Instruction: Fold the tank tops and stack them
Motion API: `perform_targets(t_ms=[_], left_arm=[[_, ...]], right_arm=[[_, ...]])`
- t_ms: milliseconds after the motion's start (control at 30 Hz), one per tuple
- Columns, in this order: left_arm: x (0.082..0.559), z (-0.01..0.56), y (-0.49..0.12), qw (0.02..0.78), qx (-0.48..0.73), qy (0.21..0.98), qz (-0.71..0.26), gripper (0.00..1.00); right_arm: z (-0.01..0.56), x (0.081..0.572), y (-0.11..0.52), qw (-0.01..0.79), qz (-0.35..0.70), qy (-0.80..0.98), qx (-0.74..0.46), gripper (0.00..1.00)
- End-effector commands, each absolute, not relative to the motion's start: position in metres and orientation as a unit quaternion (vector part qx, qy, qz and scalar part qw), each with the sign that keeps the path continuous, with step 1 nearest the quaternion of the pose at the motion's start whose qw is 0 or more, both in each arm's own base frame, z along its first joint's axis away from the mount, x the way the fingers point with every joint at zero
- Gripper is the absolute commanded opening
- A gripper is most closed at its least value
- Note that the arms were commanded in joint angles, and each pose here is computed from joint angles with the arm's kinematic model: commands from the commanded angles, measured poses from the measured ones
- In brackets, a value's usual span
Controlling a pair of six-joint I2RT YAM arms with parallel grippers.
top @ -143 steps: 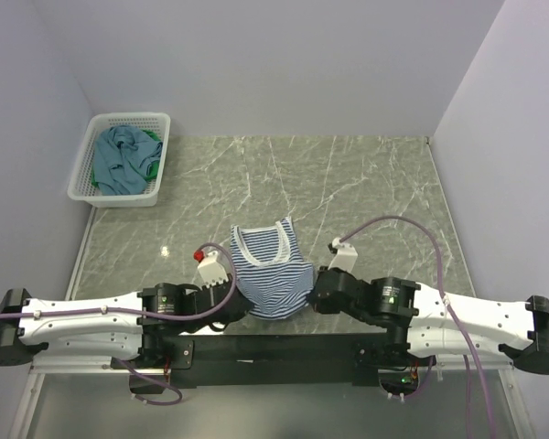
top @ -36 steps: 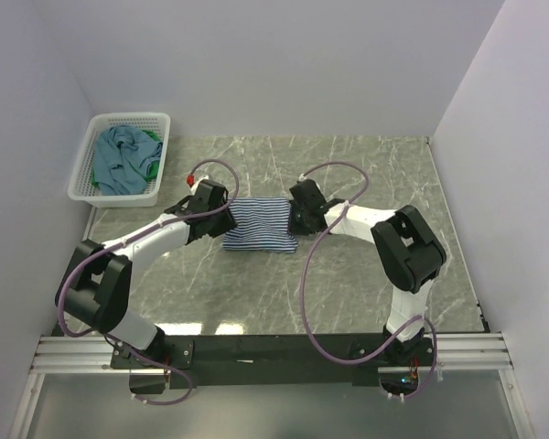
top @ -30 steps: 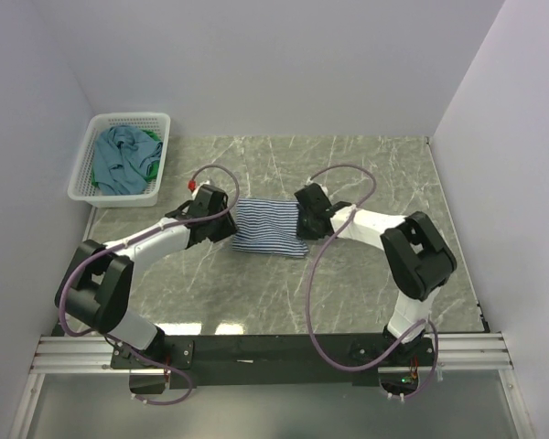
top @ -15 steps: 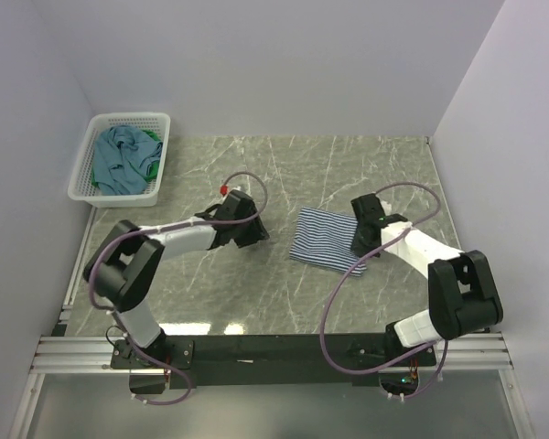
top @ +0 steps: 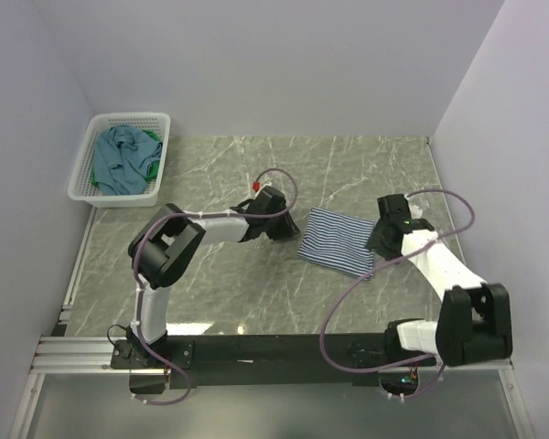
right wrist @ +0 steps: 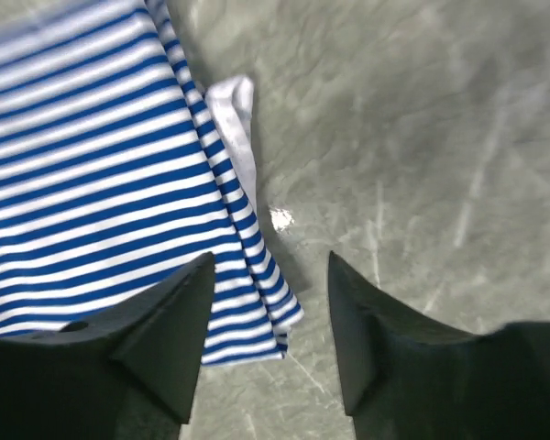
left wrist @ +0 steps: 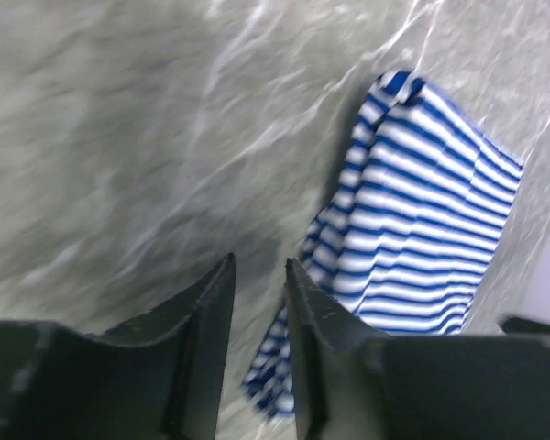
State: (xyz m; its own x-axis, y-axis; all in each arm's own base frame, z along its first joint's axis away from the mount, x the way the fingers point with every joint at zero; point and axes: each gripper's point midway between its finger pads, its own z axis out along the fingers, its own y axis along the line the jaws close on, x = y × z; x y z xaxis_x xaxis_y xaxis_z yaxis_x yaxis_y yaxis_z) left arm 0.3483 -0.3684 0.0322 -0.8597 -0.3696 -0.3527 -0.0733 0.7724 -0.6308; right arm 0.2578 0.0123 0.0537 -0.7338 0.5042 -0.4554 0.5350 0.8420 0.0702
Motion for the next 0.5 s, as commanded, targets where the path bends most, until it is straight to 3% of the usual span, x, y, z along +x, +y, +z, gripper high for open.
perform_targets(t_ms=[0,67,467], left_arm=[[0.355,0.041,-0.398,0.245,-0.122,0.905,-0.326,0.32],[0.347,0.027,-0.403,0.232,-0.113,0.917,-0.303,0.27],[0.278,0.02,-0.455,0.21,-0.079,0.924,-0.31,0.2]], right_arm=[[0.086,0.253,-0.006,0.289,-0.045,0.904,0.313,0.6],[0.105,0.256,-0.008,0.315,-0.038,0.895,0.315,0.61],[0.21,0.264,0.008,0.41,0.044,0.865,0.287,0.61]])
